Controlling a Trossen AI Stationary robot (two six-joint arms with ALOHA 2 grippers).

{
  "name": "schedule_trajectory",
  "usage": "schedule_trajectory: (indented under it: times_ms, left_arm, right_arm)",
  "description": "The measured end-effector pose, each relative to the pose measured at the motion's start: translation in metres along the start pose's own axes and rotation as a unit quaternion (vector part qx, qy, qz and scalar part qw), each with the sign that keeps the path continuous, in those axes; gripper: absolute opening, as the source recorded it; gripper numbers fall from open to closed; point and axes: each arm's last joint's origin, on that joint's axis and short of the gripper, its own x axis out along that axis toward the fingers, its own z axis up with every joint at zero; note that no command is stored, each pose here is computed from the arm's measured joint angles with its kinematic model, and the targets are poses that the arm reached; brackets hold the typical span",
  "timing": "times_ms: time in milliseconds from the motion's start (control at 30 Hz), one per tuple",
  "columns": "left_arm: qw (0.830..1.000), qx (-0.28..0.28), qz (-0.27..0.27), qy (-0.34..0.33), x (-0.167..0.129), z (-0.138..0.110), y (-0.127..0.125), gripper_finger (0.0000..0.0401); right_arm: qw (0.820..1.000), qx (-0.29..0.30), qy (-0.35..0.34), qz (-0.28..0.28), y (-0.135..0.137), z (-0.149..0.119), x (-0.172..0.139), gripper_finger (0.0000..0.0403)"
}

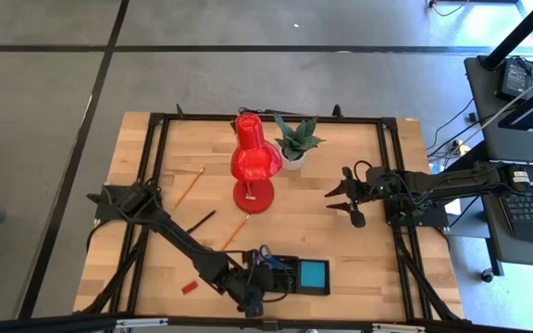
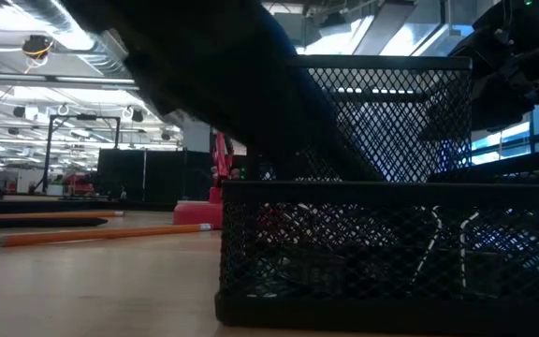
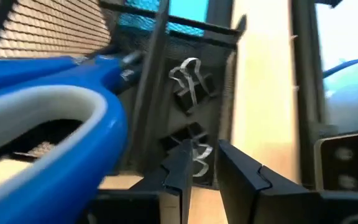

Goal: Pick and place office supplies into organizer
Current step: Put the black binder clip into the black desk organizer

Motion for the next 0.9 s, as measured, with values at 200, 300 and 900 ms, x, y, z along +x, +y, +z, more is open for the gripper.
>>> schedule_trajectory:
  times_ms: [200,300,900]
  left_arm:
    - [0.999,-0.021,-0.010,0.049,-0.021,0.001,0.003,0.0070]
    - [0.997,-0.024,-0.002,0.073,-0.037,0.000,0.005,0.0072]
    - [0.962,-0.147,0.110,0.203,-0.066,-0.036,0.018,0.0073]
  right_arm:
    - [1.000,0.001,-0.002,-0.001,0.000,0.000,0.000,0.0165]
    - [1.000,0.001,-0.003,-0.001,0.000,0.001,0.000,0.0165]
    - [1.000,-0.005,-0.016,-0.008,-0.001,0.003,0.000,0.0165]
